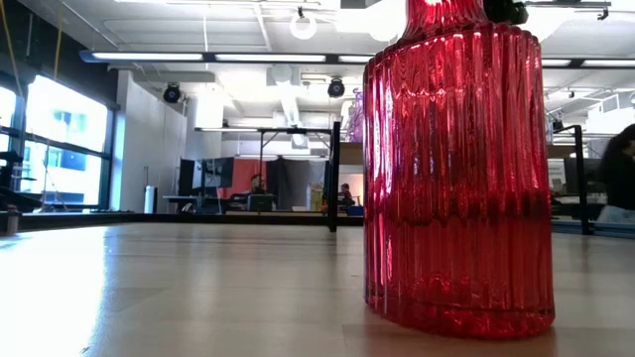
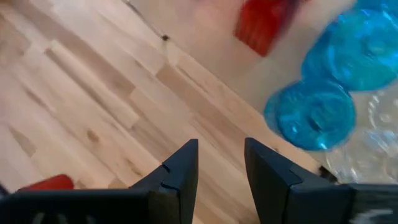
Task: Sort vases onto shelf
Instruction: Adjust the blue vases on the shelf
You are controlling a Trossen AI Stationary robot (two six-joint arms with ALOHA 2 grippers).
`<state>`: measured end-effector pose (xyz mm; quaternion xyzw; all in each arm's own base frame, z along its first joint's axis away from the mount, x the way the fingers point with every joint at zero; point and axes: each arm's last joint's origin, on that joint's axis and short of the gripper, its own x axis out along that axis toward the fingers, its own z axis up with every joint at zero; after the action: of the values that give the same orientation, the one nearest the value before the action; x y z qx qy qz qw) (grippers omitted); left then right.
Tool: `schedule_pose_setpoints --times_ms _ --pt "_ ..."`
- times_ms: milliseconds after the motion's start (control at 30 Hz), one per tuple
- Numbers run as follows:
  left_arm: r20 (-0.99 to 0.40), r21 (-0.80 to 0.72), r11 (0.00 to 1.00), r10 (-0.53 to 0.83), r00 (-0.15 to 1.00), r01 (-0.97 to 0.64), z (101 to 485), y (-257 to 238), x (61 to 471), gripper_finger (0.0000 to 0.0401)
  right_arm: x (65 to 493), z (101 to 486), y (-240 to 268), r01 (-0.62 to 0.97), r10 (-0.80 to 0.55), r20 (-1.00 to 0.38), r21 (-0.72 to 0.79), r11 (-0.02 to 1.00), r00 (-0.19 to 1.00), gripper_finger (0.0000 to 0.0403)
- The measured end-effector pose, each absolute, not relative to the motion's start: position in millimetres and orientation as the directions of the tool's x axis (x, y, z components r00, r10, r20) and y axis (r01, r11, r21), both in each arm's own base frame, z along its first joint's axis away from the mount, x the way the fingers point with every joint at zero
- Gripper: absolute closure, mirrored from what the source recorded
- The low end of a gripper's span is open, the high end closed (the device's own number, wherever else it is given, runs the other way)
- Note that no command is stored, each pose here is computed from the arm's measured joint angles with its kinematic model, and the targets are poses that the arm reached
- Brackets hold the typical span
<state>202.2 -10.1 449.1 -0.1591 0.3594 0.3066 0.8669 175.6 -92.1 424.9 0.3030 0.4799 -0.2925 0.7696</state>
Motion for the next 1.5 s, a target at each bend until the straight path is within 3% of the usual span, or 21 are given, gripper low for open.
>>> schedule_pose_setpoints --times_ms 567,933,1500 --pt "-0.721 -0.056 0.76 0.417 0.553 -0.647 449 -10 202 0.019 161 367 -93 0.815 -0.055 -0.966 0.182 0.55 0.252 0.0291" --pt "-0.721 -0.056 0.761 0.417 0.553 -0.646 449 -10 202 0.019 155 334 -92 0.837 -0.133 -0.959 0.144 0.529 0.249 0.0291" --pt "-0.721 -0.055 0.761 0.417 0.553 -0.646 449 -10 202 0.019 156 328 -99 0.854 -0.211 -0.942 0.122 0.506 0.26 0.0291"
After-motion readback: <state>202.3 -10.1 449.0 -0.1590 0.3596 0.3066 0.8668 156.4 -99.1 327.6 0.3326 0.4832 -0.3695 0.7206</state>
